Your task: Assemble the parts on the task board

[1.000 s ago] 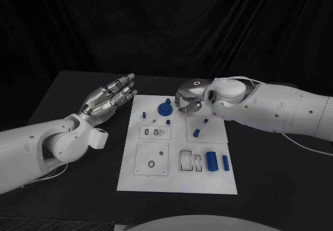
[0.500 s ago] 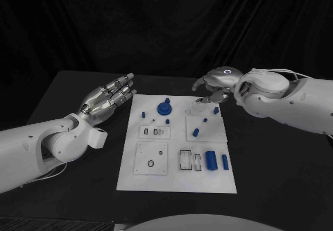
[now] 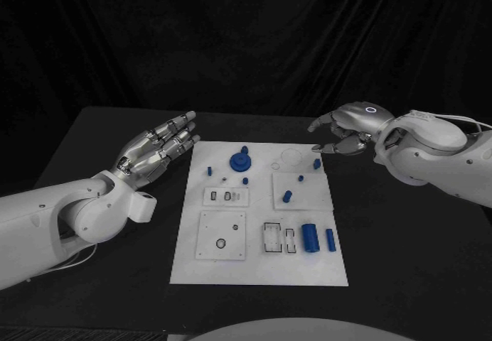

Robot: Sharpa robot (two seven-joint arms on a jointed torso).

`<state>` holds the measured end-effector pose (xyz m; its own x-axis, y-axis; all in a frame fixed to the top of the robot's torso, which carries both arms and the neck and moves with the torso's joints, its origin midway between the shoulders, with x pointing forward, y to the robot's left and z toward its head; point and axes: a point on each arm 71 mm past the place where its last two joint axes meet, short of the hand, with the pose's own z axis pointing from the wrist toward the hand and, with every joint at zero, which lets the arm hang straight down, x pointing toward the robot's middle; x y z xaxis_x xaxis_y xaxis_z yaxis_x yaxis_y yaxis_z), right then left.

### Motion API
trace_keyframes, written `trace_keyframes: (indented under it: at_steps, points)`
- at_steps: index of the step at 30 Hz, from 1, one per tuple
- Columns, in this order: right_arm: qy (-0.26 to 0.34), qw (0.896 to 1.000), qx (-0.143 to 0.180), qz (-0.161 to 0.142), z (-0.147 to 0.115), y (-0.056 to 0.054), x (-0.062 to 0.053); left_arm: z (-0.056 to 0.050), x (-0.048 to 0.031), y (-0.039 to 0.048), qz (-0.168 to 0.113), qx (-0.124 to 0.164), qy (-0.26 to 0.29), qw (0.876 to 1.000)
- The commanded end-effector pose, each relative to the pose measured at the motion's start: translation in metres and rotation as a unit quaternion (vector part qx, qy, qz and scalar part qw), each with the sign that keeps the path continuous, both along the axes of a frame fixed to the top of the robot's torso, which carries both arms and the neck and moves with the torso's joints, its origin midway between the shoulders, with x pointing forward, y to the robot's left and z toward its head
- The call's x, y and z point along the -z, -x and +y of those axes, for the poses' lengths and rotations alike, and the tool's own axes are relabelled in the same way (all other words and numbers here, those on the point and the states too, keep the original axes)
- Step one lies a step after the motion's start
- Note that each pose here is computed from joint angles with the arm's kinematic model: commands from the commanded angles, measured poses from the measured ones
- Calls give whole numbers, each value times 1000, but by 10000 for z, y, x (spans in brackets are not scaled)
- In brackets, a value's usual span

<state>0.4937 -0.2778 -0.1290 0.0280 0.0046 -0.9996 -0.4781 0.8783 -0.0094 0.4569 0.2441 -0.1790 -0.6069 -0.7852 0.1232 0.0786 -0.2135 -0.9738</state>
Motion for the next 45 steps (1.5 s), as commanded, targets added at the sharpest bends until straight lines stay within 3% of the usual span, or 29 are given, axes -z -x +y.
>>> trace_keyframes:
  at_steps: [1, 25, 45]
  points:
    - [-27, 999, 7, -20, -64, 28, -4, -16, -5, 8, -3, 8, 6, 1000]
    - [-10, 999, 38, 30, -242, 49, 437, -24, 4, 7, -2, 11, 7, 1000]
    - [-9, 998, 55, 37, -204, 10, 561, -21, 12, 6, -1, 12, 8, 1000]
